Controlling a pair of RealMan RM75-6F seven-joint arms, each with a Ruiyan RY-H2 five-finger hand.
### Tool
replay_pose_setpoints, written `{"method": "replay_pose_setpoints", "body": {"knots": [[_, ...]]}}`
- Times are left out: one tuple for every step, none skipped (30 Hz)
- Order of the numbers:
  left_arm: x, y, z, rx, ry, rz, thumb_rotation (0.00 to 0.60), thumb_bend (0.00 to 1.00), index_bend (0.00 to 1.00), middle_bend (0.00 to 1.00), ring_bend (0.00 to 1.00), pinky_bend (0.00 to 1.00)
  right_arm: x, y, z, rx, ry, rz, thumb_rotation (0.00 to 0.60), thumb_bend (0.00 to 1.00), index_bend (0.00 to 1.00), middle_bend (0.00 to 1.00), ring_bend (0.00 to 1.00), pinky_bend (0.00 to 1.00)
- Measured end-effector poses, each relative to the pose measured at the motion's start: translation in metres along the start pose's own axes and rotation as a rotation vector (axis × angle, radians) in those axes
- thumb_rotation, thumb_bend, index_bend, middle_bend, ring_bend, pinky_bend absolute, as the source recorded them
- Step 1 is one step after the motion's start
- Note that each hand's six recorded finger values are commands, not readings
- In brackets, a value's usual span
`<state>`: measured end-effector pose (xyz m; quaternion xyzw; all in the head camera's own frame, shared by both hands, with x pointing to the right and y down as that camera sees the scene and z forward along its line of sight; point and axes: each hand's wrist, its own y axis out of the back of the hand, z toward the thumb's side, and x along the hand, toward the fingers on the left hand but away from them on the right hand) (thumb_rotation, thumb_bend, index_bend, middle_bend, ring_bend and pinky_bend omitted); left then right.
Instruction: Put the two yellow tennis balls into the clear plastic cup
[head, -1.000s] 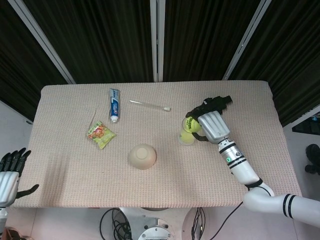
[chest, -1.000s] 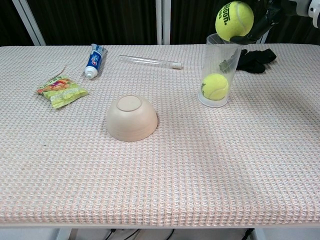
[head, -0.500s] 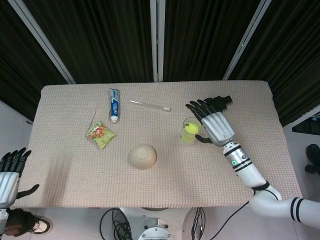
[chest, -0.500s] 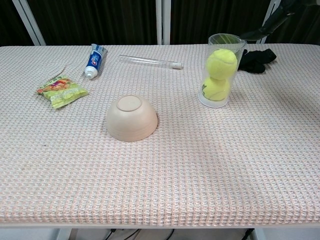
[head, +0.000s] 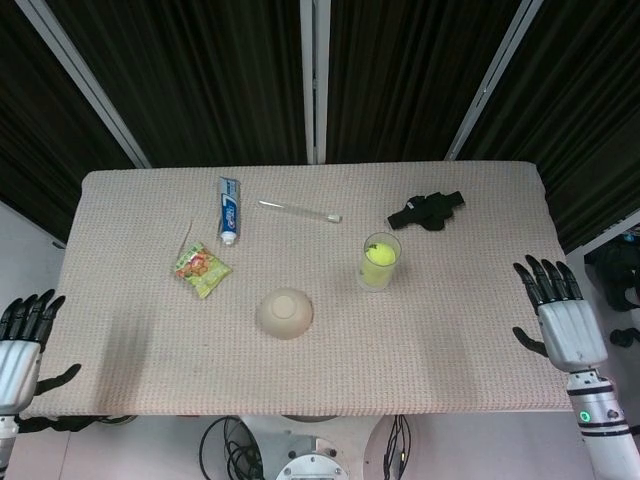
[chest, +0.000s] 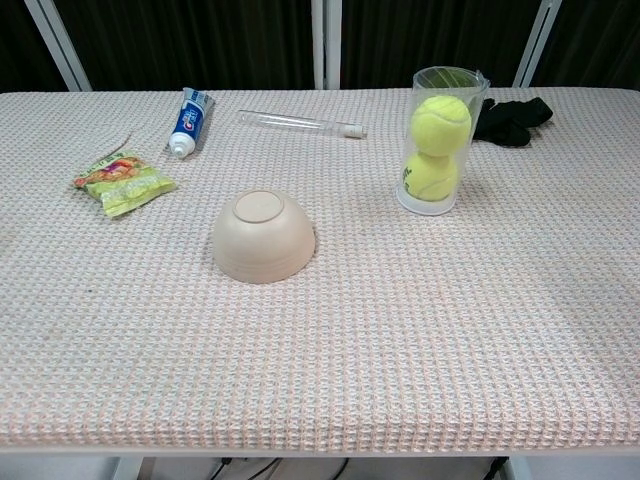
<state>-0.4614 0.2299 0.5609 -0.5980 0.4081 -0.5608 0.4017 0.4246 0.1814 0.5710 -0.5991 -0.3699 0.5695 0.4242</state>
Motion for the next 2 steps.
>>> {"method": "replay_pose_setpoints", "body": {"knots": [[0.0005, 0.0005, 0.0002, 0.001, 0.0, 0.001, 0.6, 0.0, 0.0, 0.0, 0.0, 0.0, 0.0077, -0.0023, -0.0061, 0.003, -0.017, 0.006, 0.6, 0.09, 0.0, 0.0, 0.0, 0.0], [0.0009, 0.0007, 0.0001, 0.001, 0.001, 0.001, 0.6, 0.0, 0.0, 0.0, 0.0, 0.0, 0.0156, -0.0045, -0.0122, 0.006, -0.033, 0.009, 0.6, 0.09, 0.0, 0.0, 0.0, 0.0]]}}
